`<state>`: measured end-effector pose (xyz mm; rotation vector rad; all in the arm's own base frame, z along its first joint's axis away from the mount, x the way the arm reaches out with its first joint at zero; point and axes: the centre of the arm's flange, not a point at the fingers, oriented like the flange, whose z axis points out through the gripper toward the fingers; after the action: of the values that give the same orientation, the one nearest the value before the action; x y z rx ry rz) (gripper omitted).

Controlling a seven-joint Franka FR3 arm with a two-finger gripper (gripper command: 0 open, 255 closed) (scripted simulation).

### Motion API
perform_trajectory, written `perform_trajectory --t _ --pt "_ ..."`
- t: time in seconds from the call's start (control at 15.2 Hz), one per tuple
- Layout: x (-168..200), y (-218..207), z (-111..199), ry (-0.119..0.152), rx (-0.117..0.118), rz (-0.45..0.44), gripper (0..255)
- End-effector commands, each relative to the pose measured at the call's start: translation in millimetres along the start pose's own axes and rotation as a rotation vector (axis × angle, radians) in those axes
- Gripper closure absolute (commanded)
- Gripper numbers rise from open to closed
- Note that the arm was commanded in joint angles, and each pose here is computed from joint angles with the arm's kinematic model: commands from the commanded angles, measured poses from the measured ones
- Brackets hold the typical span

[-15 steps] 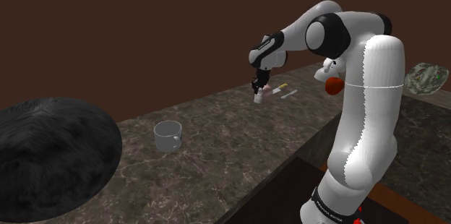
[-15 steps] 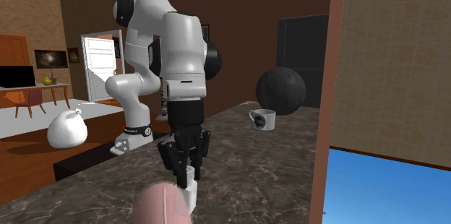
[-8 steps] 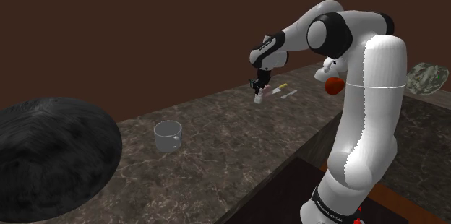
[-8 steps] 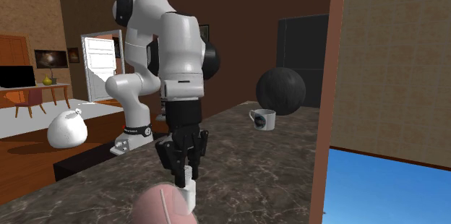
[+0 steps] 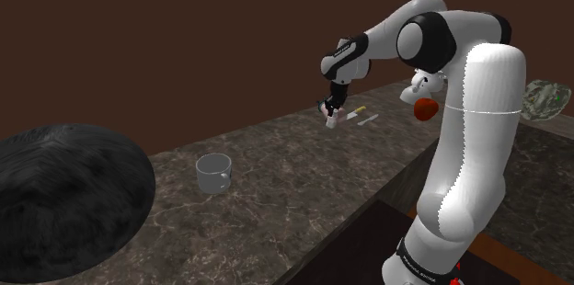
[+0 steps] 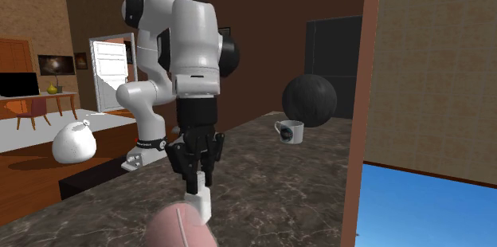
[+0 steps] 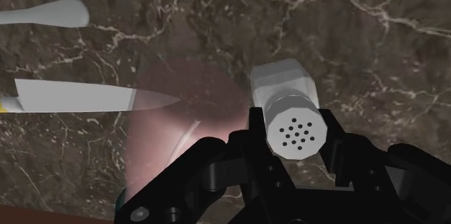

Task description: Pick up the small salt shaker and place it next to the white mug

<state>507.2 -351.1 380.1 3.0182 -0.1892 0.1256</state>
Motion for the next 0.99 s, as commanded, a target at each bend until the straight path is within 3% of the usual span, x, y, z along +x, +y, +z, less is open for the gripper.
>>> perform_trajectory --t 0.0,0.92 --pt "1.1 1.8 -10.0 -0.001 0.0 0.0 255" --pt "7.8 9.8 -83.2 -0.001 0.0 0.0 255"
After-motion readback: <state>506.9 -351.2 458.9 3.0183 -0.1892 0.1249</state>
